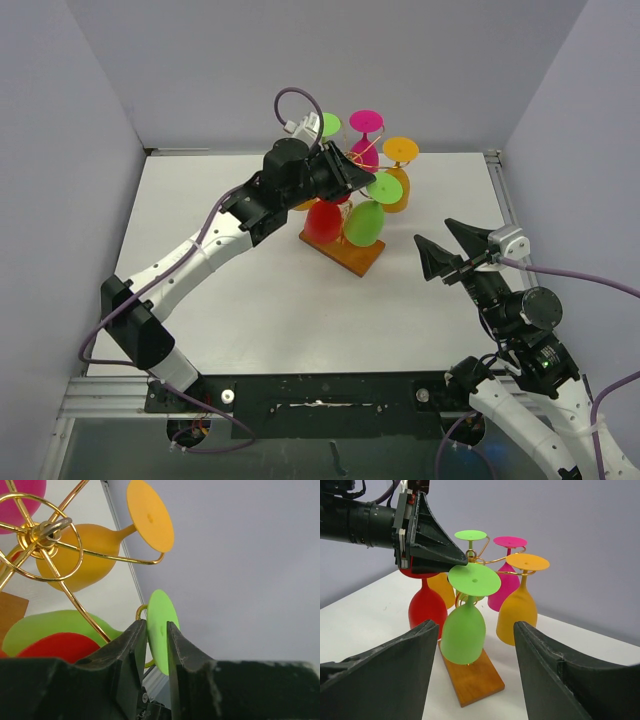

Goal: Place the wine glass upside down on the wine glass rack

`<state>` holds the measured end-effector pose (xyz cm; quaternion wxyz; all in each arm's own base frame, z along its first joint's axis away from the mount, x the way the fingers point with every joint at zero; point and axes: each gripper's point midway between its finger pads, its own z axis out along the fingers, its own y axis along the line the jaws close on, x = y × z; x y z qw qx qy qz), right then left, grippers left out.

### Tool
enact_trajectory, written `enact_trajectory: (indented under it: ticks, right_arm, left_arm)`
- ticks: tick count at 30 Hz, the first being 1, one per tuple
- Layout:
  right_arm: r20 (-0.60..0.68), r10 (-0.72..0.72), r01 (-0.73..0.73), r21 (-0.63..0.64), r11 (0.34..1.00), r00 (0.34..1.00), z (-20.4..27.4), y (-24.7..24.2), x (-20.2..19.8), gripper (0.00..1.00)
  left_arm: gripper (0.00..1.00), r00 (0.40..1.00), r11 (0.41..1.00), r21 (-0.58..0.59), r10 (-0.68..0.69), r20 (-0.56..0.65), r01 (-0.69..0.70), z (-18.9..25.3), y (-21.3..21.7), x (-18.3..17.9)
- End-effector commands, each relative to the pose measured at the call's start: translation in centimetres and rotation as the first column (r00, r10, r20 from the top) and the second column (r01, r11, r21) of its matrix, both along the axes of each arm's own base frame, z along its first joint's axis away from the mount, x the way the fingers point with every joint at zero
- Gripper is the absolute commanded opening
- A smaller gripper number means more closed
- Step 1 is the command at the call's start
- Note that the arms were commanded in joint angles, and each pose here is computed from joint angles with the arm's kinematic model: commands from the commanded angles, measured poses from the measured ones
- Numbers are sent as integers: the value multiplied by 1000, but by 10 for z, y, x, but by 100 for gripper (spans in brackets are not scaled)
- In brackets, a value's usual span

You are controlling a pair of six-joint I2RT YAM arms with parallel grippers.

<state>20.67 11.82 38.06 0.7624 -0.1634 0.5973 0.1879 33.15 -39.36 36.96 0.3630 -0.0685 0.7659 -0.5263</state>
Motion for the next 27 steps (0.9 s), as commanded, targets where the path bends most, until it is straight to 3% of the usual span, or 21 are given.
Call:
enact_trajectory:
  ticks: [1, 6, 20, 27]
  right_arm:
    - [33, -10, 9, 26, 1000, 999, 10, -2, -1, 63]
    - [35, -7, 6, 31, 999, 999, 11, -2, -1, 63]
    - [22, -7, 6, 44, 999, 1000, 11, 0, 2, 64]
    - [-64, -66, 71, 81, 994, 996, 7, -7, 11, 72]
  left_arm:
    - [24, 995, 1000, -27, 6, 98, -3, 37, 3, 2]
    - [33, 994, 1000, -18, 20, 112, -18, 40, 8, 2]
    - [41, 981, 998, -25, 64, 184, -61, 63, 21, 3]
    - [49, 957, 994, -38, 108, 268, -101, 89, 37, 1]
